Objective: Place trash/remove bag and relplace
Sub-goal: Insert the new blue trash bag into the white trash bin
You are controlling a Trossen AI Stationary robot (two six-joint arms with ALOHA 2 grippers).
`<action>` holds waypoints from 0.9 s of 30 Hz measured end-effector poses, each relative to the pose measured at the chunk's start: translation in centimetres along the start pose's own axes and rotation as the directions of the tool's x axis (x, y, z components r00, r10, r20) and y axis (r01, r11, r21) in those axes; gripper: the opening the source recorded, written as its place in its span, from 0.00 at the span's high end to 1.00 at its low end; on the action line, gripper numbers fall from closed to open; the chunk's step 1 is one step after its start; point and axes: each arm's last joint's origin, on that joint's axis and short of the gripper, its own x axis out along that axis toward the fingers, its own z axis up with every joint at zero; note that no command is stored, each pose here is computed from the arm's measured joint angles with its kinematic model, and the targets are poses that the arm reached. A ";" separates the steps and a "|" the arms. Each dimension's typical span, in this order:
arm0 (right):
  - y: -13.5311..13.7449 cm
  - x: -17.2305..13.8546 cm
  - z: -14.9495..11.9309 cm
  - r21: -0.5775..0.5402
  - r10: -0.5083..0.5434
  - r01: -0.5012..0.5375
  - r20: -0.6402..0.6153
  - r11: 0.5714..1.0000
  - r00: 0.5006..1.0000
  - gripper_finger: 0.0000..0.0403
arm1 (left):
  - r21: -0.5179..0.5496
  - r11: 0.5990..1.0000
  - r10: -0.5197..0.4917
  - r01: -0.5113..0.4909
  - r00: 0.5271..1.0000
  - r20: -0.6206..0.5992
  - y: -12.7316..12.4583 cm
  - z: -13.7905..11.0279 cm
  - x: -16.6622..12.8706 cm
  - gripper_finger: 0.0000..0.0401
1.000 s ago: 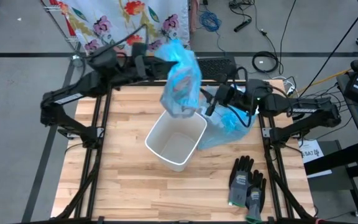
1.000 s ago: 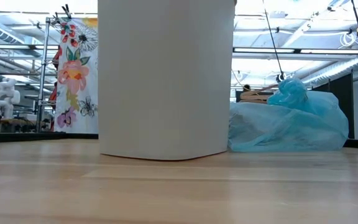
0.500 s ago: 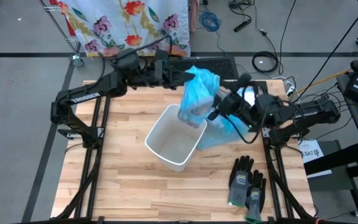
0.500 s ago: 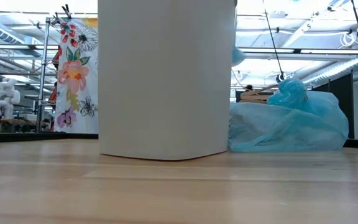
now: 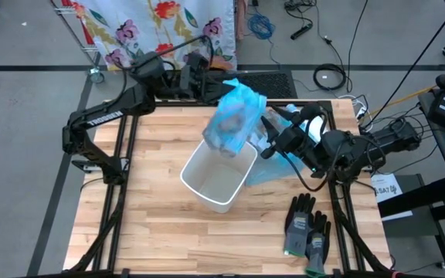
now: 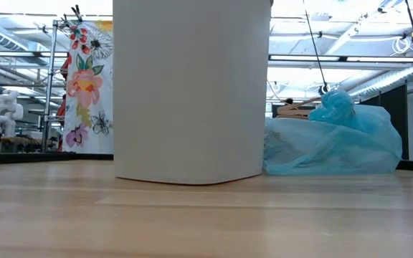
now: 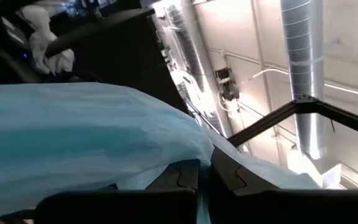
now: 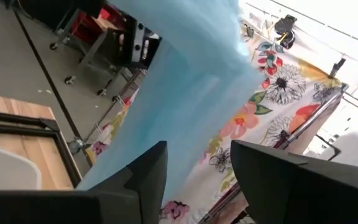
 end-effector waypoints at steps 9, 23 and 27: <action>0.1 0.4 0.4 -0.105 -0.029 0.030 0.018 0.994 0.999 0.58 | -0.009 1.000 0.010 -0.010 1.000 -0.016 0.9 -0.4 0.8 0.97; -0.9 1.8 0.6 -0.304 -0.009 0.059 0.166 0.951 0.986 0.58 | -0.048 0.996 0.075 -0.075 0.997 0.003 3.8 -0.9 2.6 0.97; -1.3 2.8 0.2 -0.315 -0.037 0.083 0.149 0.946 0.988 0.58 | -0.065 0.994 0.083 -0.085 0.996 -0.029 4.6 -1.9 3.5 0.97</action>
